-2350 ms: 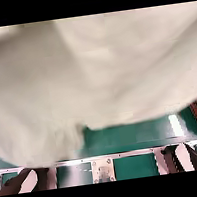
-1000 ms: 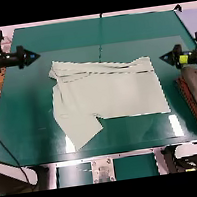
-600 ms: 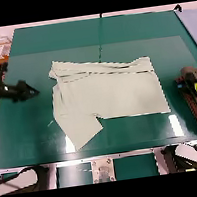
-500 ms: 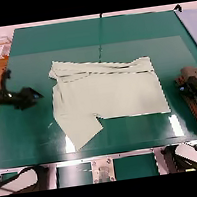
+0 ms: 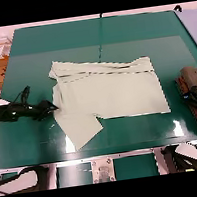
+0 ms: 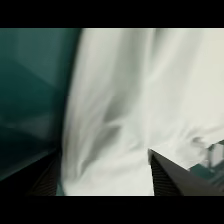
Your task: Fold the shirts.
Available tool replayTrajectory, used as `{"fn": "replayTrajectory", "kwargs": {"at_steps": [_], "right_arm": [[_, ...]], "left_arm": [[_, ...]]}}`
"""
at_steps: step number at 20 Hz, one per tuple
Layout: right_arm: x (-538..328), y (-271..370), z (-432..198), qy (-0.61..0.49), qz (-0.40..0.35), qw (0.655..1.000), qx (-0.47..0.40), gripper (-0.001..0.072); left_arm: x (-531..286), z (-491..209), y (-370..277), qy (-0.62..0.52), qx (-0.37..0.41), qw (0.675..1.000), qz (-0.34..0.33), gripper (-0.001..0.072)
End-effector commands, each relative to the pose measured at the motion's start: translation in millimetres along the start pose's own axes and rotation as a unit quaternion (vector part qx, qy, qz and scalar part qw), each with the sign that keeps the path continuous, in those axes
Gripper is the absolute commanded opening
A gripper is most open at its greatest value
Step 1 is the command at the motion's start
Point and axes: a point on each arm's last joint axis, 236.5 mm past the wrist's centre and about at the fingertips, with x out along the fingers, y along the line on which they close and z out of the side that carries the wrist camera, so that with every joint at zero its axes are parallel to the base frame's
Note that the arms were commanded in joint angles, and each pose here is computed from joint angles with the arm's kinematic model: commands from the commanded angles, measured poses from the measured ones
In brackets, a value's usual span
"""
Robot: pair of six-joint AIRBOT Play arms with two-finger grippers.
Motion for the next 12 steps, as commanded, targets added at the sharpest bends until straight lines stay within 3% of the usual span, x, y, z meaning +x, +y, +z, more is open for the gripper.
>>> {"fn": "replayTrajectory", "kwargs": {"at_steps": [1,2,3,4,5,6,12], "right_arm": [[15.0,-9.9,-12.3,0.044,0.003,0.999,-0.004,0.0401],[19.7,-11.6,-16.5,0.059,0.007,0.998,0.0,0.0424],[24.7,-12.9,-21.2,0.074,0.012,0.997,0.003,0.0431],[29.0,-13.8,-25.8,0.089,0.017,0.996,0.002,0.0432],[33.2,-15.4,-29.5,0.102,0.021,0.995,0.004,0.0476],[37.0,-16.4,-34.6,0.117,0.026,0.993,0.003,0.0522],[62.6,-6.7,-58.5,0.188,0.031,0.981,-0.021,0.053]], "left_arm": [[29.1,-13.9,4.1,0.034,0.019,0.999,-0.006,0.0614],[27.3,-19.9,5.2,0.048,0.028,0.998,-0.007,0.0479],[23.8,-25.8,8.0,0.065,0.042,0.997,-0.003,0.0403],[18.6,-29.3,12.5,0.078,0.05,0.996,0.004,0.0403],[12.9,-27.2,16.4,0.079,0.052,0.996,0.008,0.025],[8.8,-21.7,17.9,0.07,0.048,0.996,0.006,0.0037],[2.1,-3.6,18.7,0.043,0.051,0.998,0.009,0.0025]]}}
